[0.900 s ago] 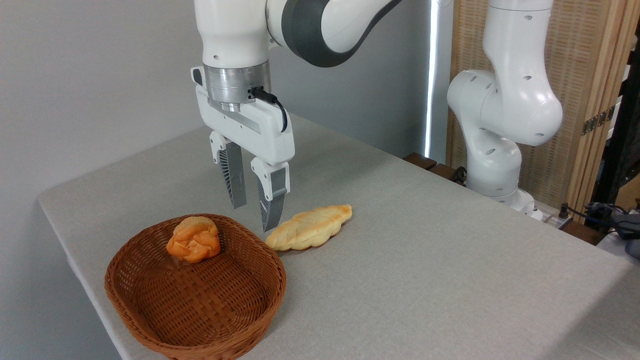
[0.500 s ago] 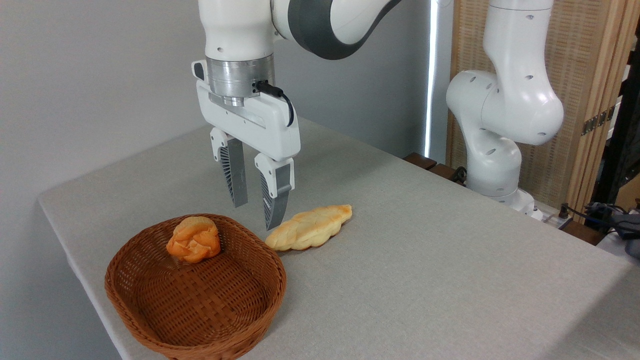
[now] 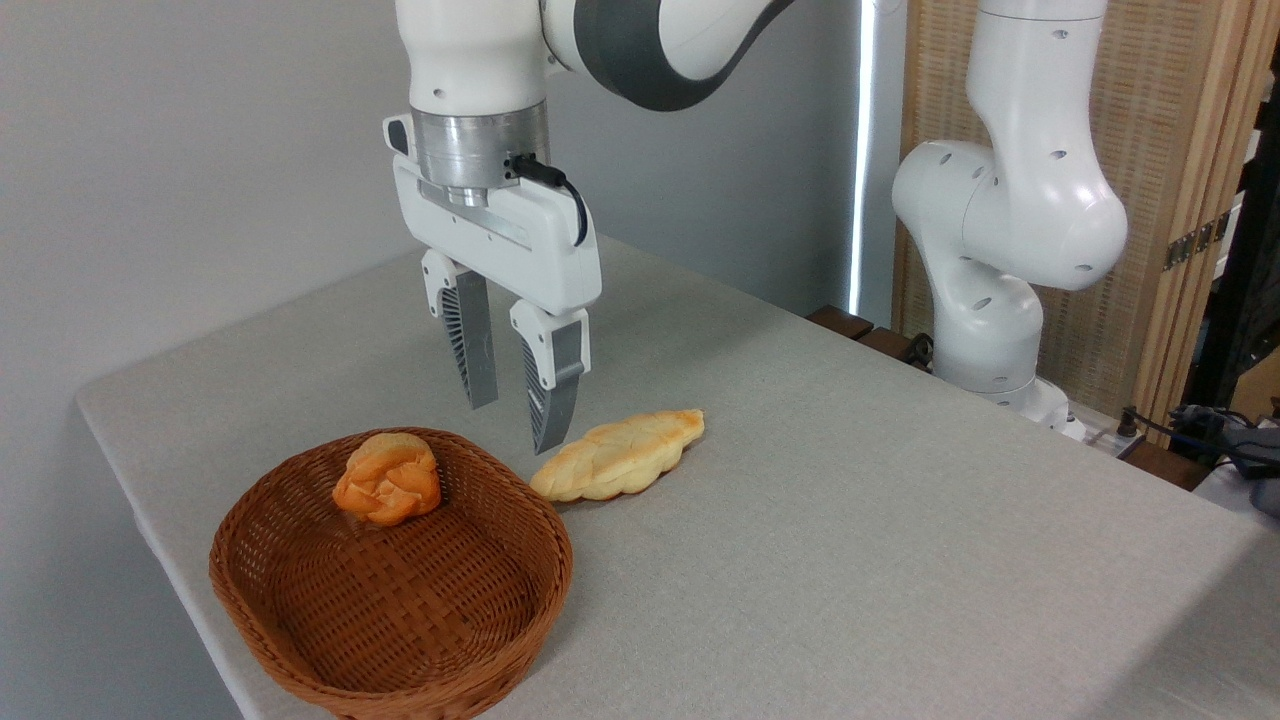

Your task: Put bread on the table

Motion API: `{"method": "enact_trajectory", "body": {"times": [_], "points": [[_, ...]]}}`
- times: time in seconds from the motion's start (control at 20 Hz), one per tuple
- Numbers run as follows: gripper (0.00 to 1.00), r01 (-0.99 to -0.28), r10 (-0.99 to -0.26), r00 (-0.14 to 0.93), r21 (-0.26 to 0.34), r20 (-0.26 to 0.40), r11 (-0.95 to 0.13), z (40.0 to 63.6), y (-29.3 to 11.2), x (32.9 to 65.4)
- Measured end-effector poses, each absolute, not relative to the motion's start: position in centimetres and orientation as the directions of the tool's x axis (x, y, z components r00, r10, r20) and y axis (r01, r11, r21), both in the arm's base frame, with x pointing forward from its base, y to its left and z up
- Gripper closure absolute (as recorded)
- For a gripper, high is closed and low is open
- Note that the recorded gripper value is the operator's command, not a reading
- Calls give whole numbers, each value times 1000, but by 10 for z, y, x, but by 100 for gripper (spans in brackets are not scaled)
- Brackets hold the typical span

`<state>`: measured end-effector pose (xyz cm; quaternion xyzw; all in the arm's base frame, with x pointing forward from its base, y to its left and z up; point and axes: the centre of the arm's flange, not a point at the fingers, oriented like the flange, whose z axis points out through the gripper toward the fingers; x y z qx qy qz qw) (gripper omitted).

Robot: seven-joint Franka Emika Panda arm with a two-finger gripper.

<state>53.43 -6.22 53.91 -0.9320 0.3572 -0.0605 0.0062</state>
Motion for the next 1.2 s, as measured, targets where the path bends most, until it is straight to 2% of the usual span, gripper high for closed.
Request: {"method": "enact_trajectory", "body": {"times": [0.25,0.45,0.55,0.75,1.2], "points": [[0,-673,-675,728,-62,117,-737,545,-69,535],[0,-682,-682,711,-68,174,-728,570,-85,537],[0,-681,-680,710,-70,184,-729,575,-85,538],[0,-697,-696,696,-67,179,-714,567,-99,542],[0,-756,-756,597,-128,267,-642,536,-168,564]]}}
